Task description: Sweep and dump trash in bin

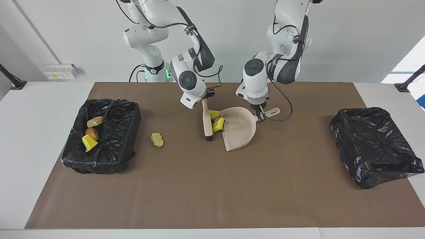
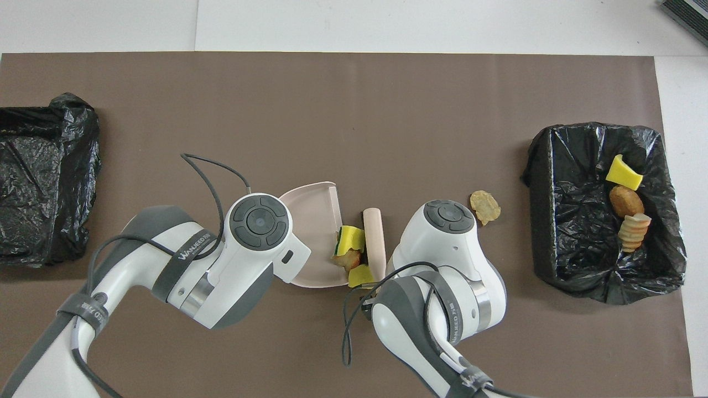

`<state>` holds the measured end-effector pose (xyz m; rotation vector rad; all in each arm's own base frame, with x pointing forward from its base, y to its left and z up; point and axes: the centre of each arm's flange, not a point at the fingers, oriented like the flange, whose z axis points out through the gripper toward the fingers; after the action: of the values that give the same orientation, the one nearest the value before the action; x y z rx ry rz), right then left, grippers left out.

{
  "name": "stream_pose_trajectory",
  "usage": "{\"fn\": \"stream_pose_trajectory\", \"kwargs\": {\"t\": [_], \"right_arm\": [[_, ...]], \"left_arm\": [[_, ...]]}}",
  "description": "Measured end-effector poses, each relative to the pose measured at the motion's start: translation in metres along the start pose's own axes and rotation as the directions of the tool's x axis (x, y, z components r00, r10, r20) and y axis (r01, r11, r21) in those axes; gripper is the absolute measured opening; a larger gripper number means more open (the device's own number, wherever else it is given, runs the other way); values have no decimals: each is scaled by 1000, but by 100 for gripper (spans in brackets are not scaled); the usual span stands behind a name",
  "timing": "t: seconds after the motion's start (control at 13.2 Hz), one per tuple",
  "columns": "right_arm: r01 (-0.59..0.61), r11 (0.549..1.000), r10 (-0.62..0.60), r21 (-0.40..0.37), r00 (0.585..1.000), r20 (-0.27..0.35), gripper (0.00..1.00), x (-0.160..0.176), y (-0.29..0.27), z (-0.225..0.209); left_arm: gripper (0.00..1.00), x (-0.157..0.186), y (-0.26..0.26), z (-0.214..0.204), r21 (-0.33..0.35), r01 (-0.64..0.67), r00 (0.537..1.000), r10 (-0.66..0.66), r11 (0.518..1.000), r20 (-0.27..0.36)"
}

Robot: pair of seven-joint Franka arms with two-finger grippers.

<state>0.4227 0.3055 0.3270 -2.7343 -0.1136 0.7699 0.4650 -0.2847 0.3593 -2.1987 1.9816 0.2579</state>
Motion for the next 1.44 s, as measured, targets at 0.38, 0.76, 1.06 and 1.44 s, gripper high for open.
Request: {"fn": "stream_pose_trajectory", "kwargs": {"t": [0.38, 0.76, 1.06, 1.44], "right_arm": [[36, 993, -33, 112, 999, -28, 27, -15, -15, -75], [8, 943, -60, -333, 987, -146, 27, -37, 56, -140], [-82, 826, -22, -558, 984, -177, 27, -1, 146, -130], [-105, 806, -11, -583, 981, -192, 27, 30, 199, -104]], "left_arm": [[32, -2, -1, 3, 10, 4, 1000, -4, 1000, -13], [32, -4, -2, 6, 15, 7, 1000, -7, 1000, -20], [32, -7, -5, 8, 19, 16, 1000, -16, 1000, -27], [32, -8, -6, 9, 21, 19, 999, -18, 1000, -30]]}}
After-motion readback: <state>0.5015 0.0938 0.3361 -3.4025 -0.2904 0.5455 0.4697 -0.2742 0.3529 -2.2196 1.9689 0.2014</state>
